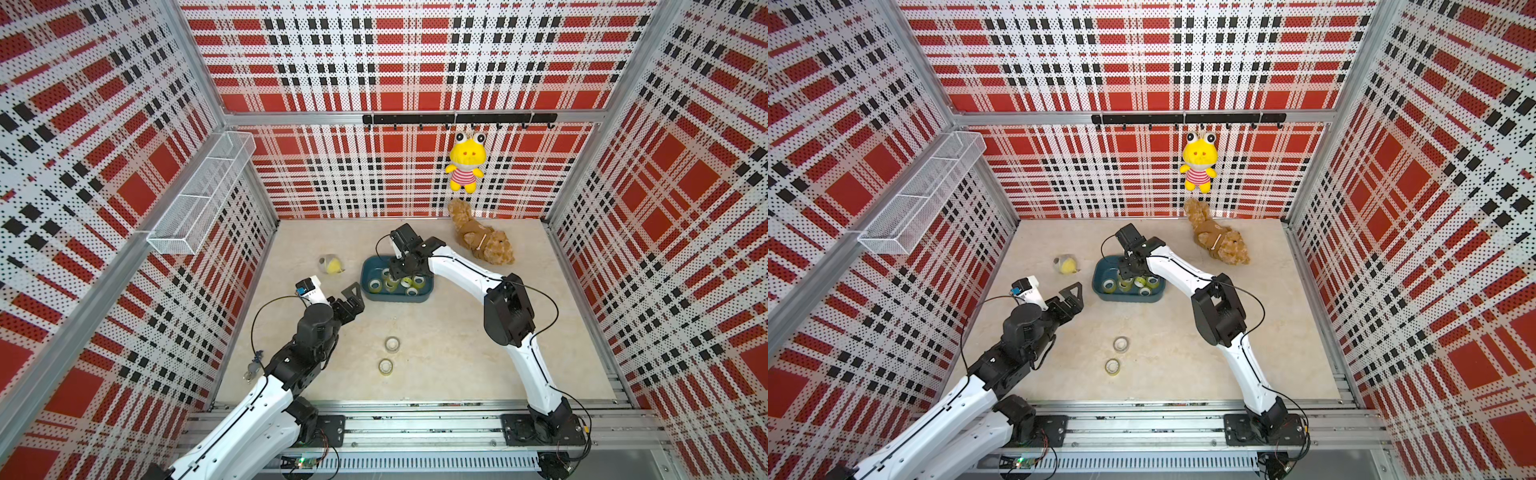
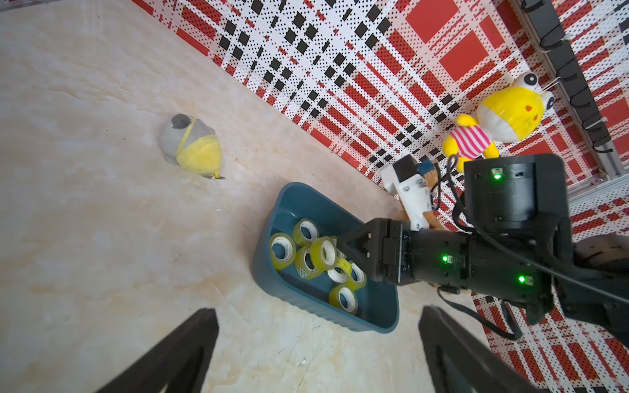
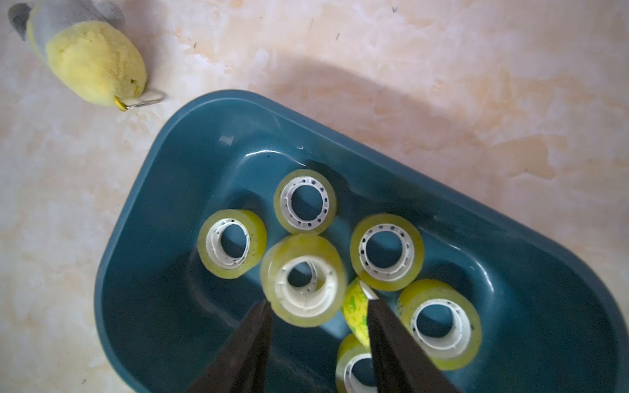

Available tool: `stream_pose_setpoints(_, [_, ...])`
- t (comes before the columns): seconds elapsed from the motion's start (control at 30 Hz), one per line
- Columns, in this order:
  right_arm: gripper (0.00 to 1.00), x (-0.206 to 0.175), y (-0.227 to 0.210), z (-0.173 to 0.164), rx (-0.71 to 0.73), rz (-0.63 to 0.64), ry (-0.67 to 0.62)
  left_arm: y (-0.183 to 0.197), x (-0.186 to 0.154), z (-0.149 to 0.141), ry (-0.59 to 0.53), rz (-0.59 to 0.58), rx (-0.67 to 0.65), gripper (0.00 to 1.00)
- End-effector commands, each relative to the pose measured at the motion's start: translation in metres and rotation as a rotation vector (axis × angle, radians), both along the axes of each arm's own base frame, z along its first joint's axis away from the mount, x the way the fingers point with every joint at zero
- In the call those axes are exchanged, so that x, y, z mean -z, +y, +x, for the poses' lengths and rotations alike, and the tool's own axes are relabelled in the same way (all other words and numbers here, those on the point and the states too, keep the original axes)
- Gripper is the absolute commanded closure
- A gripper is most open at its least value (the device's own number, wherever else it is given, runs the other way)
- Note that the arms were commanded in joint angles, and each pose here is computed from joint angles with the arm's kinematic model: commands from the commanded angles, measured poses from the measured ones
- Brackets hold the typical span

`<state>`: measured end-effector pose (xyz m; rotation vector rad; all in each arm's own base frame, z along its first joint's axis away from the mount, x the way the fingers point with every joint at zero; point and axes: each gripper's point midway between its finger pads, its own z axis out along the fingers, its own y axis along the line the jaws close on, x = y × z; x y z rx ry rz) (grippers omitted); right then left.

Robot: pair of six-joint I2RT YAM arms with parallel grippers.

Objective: Put the transparent tape into the storage box
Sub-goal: Place the tape in the storage box, then pick up the tape at the center of the board.

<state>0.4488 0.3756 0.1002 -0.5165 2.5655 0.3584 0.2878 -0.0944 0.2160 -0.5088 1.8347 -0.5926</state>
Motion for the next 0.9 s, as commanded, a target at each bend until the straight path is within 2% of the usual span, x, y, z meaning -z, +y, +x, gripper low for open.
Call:
stream_pose_setpoints(0.0, [0.42,-0.017,-0.003,-0.004,0.001,0.024,-0.01,-0.002,0.0,0.0,-0.007,0.007,0.027,0.01])
stream_pose_setpoints(0.23, [0.31,-0.072,-0.019,-0.033,-0.012,0.129,-0.067,-0.004,0.004,0.001,0.004,0.005,0.034,0.01])
stream_pose_setpoints(0.4, [0.28,-0.08,-0.027,-0.071,-0.062,0.212,-0.014,-0.006,0.003,0.001,0.003,0.002,0.042,0.01])
stream_pose_setpoints(0.57, [0.28,-0.073,-0.035,-0.11,-0.102,0.289,0.07,-0.01,0.0,-0.001,0.0,-0.007,0.056,0.01])
stream_pose_setpoints(0.87, [0.3,-0.031,-0.065,-0.163,-0.097,0.274,0.145,-0.018,-0.001,-0.004,-0.003,-0.017,0.066,0.01])
